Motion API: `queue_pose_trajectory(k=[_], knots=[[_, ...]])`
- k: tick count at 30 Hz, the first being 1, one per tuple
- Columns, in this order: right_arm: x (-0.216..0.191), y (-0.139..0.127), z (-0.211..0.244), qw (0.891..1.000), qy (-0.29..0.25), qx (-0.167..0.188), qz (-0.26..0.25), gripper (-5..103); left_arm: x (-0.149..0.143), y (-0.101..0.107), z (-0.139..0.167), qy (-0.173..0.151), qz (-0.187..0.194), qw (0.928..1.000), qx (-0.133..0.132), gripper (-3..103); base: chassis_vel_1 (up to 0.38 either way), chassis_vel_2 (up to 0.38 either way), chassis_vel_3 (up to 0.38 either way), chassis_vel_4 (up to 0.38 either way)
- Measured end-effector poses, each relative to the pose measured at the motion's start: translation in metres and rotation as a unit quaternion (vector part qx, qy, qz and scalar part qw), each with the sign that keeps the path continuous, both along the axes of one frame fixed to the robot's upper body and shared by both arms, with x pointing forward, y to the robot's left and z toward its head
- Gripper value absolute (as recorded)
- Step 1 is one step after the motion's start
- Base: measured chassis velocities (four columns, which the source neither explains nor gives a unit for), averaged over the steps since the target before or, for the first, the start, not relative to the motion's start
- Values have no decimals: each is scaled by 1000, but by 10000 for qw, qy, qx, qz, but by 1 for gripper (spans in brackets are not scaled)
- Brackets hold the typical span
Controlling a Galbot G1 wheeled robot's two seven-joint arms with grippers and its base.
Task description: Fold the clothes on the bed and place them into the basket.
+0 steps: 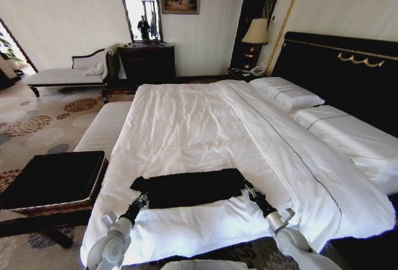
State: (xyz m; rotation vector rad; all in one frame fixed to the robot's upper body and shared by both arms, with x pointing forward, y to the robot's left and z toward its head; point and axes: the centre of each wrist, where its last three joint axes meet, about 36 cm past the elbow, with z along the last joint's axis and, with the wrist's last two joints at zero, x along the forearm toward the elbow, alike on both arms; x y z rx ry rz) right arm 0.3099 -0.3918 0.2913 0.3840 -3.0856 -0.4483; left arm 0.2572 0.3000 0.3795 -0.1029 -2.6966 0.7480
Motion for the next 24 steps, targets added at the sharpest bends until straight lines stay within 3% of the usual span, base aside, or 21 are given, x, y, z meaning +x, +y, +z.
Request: queue_pose_trajectory(k=[1,2,5,9,11,12,14,17,24], knots=[[4,-3,14,9997,-235,-16,-112,34,0,5,18,-223,91,9997,-16,39,0,0,0,0],[4,-3,14,9997,-235,-16,-112,34,0,5,18,-223,91,9997,-16,39,0,0,0,0],[24,-2,32,9976,-554,44,-406,51,18,13,43,-579,364,9976,-46,55,0,0,0,0],[43,16,23,9979,-277,183,-550,61,45,0,31,-472,426,9980,-23,66,0,0,0,0],[55,48,10,9984,303,32,-478,73,58,-32,4,-264,101,9991,311,77,0,0,0,0],[55,48,10,9984,303,32,-478,73,58,-32,4,-264,101,9991,311,77,0,0,0,0],[60,64,6,9971,571,-366,-352,78,57,-48,-9,-176,-128,9981,572,82,0,0,0,0],[62,84,-10,9878,815,-1326,36,94,41,-75,-41,87,-631,9911,1171,97,0,0,0,0],[45,88,-29,9730,1190,-1976,57,100,13,-85,-75,468,-821,9805,1724,100,0,0,0,0]])
